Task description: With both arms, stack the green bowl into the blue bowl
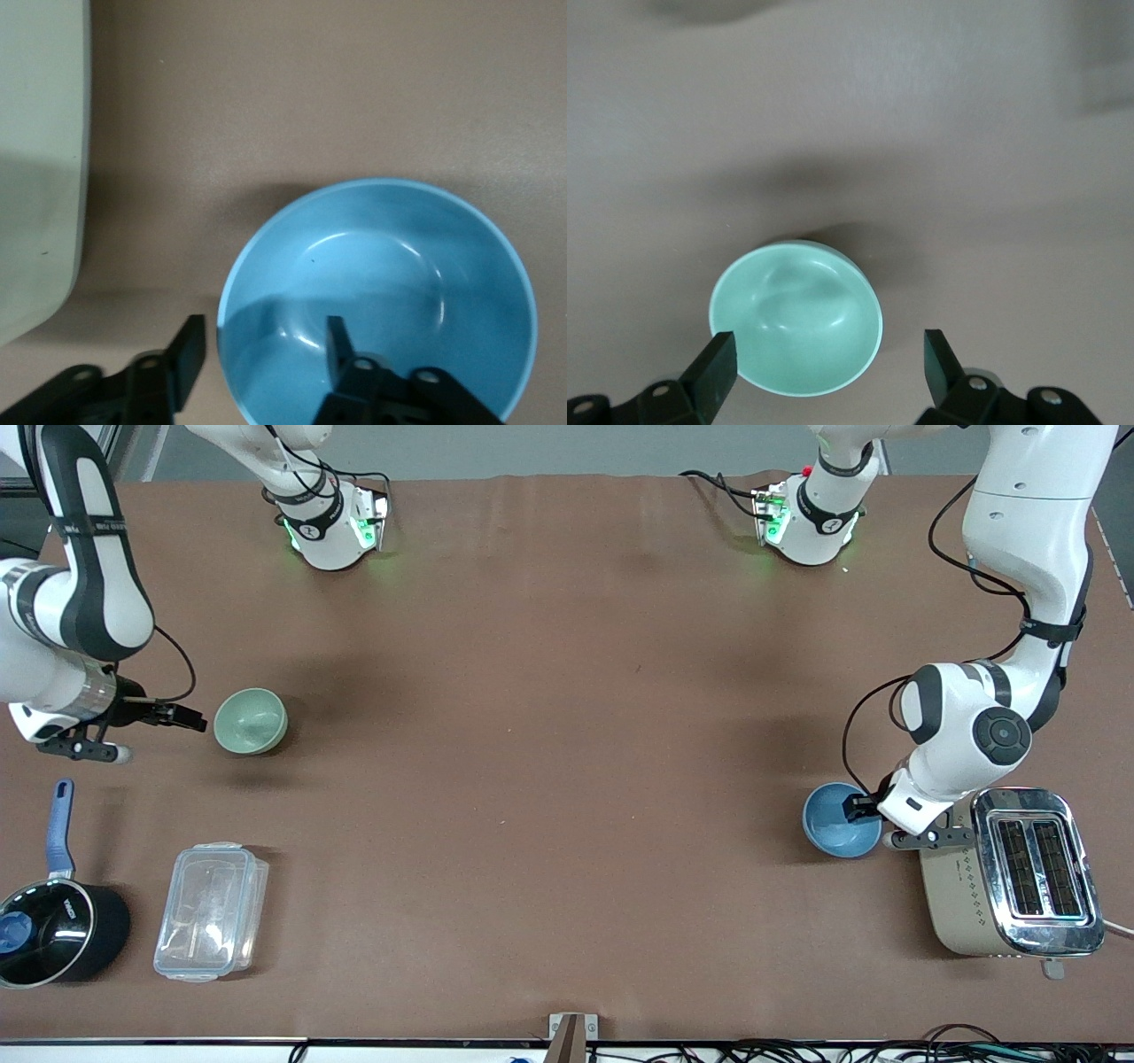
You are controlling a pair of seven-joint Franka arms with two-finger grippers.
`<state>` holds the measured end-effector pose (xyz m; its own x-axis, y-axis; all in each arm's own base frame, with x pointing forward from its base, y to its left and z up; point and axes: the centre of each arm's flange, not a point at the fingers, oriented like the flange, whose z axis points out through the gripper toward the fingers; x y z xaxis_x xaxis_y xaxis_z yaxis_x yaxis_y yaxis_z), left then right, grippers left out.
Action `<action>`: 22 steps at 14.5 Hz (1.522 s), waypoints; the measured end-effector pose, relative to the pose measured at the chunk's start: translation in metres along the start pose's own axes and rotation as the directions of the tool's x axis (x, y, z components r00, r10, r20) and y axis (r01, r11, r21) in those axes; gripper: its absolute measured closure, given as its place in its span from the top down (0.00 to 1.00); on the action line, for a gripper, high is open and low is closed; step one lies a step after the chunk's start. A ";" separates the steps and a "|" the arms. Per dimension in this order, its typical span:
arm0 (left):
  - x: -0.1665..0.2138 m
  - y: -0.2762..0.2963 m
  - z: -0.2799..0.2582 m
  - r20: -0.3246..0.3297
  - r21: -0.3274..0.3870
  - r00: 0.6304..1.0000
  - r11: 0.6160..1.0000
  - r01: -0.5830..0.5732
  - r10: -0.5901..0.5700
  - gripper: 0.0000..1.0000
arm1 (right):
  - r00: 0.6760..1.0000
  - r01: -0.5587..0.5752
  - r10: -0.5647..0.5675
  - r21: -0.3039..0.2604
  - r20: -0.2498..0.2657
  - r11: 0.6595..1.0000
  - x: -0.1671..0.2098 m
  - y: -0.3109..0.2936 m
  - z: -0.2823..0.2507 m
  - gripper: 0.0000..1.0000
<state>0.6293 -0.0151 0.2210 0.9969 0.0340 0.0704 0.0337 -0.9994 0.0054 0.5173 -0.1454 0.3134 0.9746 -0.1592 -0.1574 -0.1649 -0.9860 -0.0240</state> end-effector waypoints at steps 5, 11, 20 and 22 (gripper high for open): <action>-0.001 0.000 0.003 0.005 0.000 1.000 1.000 -0.001 0.001 0.17 | 0.996 -0.028 0.027 0.011 0.086 1.000 -0.003 0.011 0.049 0.93; 0.004 0.037 -0.017 -0.020 -0.031 1.000 0.999 0.008 -0.008 0.05 | 0.996 -0.038 0.037 0.016 0.082 0.999 -0.009 0.010 0.081 0.91; -0.045 0.266 -0.063 0.049 -0.153 0.978 0.966 0.206 -0.201 0.05 | 0.997 -0.009 0.007 0.025 0.081 1.000 -0.022 0.033 0.107 0.80; -0.071 0.316 -0.063 0.070 -0.154 0.972 0.960 0.233 -0.224 0.05 | 0.996 -0.006 0.003 0.031 0.085 0.999 -0.025 0.036 0.110 0.75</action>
<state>0.5647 -0.3332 0.2800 0.9664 0.2570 -0.0029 0.2535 -0.9513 0.1754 0.4706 -0.1716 0.2078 0.9577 -0.1575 -0.2409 -0.1753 -0.9830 -0.0540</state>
